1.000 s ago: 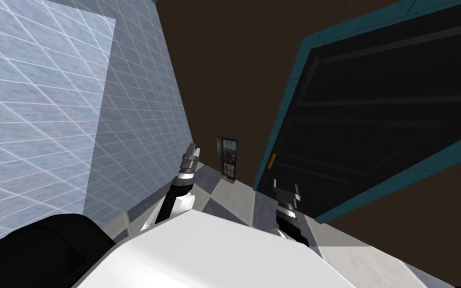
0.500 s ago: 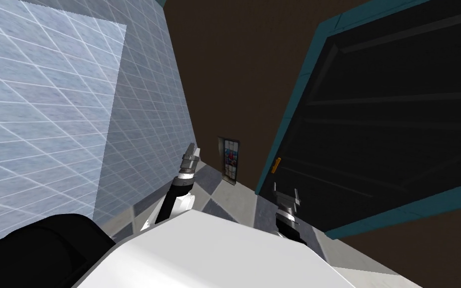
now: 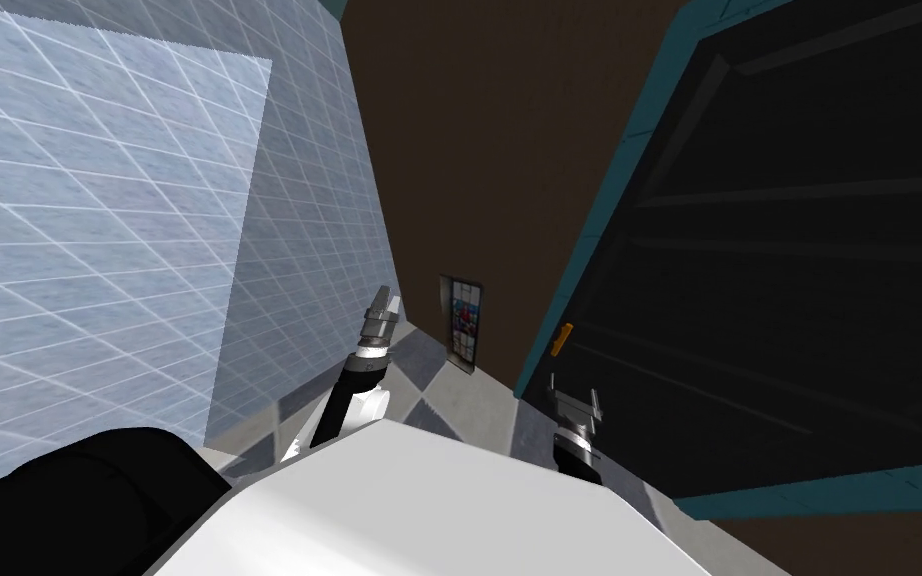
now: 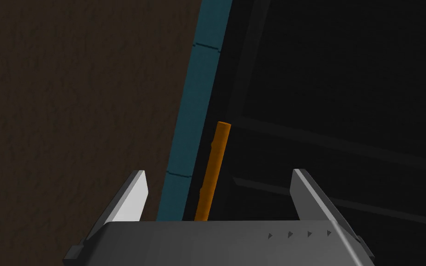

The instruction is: Pull the door open

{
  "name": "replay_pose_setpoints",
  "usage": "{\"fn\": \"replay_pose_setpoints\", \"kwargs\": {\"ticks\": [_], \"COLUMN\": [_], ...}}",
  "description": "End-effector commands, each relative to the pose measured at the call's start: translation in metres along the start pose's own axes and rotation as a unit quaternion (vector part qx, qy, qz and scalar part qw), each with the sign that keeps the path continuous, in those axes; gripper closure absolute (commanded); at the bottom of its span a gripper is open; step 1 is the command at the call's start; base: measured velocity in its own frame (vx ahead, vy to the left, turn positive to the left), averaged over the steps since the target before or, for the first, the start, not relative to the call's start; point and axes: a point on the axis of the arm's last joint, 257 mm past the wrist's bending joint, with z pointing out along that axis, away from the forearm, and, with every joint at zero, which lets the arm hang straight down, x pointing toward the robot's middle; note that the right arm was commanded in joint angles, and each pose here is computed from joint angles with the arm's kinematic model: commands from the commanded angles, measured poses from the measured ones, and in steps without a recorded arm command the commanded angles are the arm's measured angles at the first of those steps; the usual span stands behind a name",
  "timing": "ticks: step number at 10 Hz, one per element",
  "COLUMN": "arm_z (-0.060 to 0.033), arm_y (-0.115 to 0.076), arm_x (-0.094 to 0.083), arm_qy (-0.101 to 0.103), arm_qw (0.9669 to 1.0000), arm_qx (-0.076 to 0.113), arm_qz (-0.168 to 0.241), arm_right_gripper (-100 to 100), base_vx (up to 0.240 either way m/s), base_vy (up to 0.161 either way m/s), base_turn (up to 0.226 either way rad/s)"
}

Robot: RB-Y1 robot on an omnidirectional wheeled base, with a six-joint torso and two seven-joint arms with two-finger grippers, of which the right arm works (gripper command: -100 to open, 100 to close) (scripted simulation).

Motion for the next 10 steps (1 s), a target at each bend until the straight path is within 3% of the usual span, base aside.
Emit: {"fn": "replay_pose_setpoints", "kwargs": {"ticks": [1, 6, 10], "arm_z": [-0.0041, -0.0168, -0.0300], "arm_y": [0.003, 0.015, 0.029], "arm_x": [-0.012, -0.049, -0.080], "arm_qy": [-0.014, -0.053, -0.087], "arm_qw": [0.9998, 0.9973, 0.9928], "arm_qx": [-0.005, -0.023, -0.043], "arm_qz": [0.013, 0.046, 0.071], "arm_right_gripper": [-100, -100, -100], "base_vx": [0.084, 0.080, 0.073], "base_vy": [-0.055, -0.062, -0.068], "base_turn": [0.118, 0.108, 0.117]}}
